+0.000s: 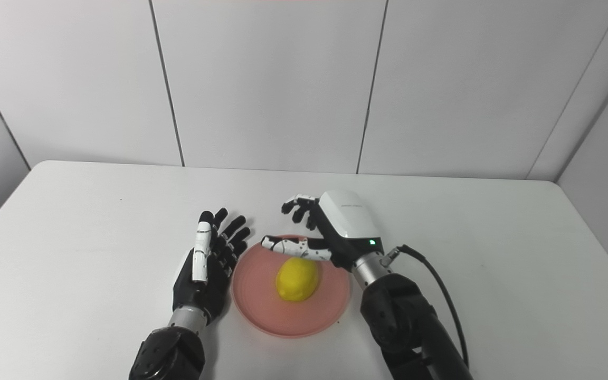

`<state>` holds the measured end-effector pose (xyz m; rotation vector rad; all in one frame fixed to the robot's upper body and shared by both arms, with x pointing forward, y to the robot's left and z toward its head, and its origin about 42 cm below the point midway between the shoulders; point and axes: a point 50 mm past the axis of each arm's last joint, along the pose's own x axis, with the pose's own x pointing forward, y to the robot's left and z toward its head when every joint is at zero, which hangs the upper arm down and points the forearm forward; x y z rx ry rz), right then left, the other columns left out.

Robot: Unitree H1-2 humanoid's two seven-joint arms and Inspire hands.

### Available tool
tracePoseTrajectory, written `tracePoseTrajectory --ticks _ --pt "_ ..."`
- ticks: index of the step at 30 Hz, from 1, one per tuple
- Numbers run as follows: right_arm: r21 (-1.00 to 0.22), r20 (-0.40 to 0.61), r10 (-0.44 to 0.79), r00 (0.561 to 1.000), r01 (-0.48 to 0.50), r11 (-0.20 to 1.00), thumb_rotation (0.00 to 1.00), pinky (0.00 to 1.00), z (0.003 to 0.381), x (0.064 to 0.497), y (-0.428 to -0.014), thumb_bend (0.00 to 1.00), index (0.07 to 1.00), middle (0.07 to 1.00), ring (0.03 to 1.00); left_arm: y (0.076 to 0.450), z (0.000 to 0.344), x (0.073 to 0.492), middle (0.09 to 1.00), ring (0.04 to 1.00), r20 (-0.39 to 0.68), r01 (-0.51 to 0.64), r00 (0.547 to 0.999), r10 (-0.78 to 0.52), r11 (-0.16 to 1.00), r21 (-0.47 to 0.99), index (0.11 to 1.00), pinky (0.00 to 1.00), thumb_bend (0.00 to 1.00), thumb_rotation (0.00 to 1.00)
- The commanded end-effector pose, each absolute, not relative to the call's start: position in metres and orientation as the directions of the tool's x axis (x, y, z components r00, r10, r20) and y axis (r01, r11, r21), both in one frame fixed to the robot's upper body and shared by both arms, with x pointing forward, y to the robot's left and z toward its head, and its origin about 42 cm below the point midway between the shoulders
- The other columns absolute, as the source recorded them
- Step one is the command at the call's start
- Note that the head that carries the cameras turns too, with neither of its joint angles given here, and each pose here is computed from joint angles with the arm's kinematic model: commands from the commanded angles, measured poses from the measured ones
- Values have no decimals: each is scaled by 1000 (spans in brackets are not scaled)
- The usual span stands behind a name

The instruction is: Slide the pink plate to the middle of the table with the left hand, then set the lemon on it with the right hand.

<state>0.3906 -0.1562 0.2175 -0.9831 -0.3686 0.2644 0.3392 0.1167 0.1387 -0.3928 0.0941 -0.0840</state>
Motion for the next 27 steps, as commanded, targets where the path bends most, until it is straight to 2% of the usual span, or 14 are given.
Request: tracePoseTrajectory --ticks 1,3,8,11,13,16,18,22,27 --pt "-795 208 333 920 -40 605 1000 443 228 397 -161 776 643 598 526 106 128 337 874 887 -113 30 990 -81 919 -392 964 994 867 999" --pt "-745 200 294 935 -49 665 1000 510 223 398 -167 792 680 654 604 108 130 341 868 889 -95 29 993 -71 922 -386 960 990 913 1000" --pt "-537 197 165 966 -34 843 991 672 202 390 -180 764 722 729 725 116 136 354 883 901 -65 45 995 -72 939 -342 966 965 882 1000" --pt "-421 157 100 982 -25 907 1000 764 189 385 -188 719 777 788 790 124 139 364 895 910 -38 53 997 -67 953 -297 969 995 846 1000" --pt "-313 114 56 992 -17 950 1000 795 180 384 -193 732 806 819 817 129 140 370 897 912 -24 51 998 -59 963 -265 979 999 830 1000" --pt "-169 46 17 999 -9 986 1000 905 171 383 -198 761 867 890 907 136 138 378 874 883 -12 36 999 -39 978 -204 968 981 852 1000" --pt "-83 19 -9 1000 11 996 1000 922 165 383 -200 732 892 912 940 141 136 384 865 873 -8 35 999 -36 985 -168 961 970 872 1000" --pt "42 -29 -63 998 65 997 1000 913 153 383 -203 707 916 919 943 151 132 391 891 890 -27 44 998 -48 991 -128 973 972 859 1000" --pt "138 -65 -117 991 125 983 1000 939 142 381 -201 736 931 929 943 158 138 398 959 970 -83 61 993 -80 976 -210 998 1000 828 1000"
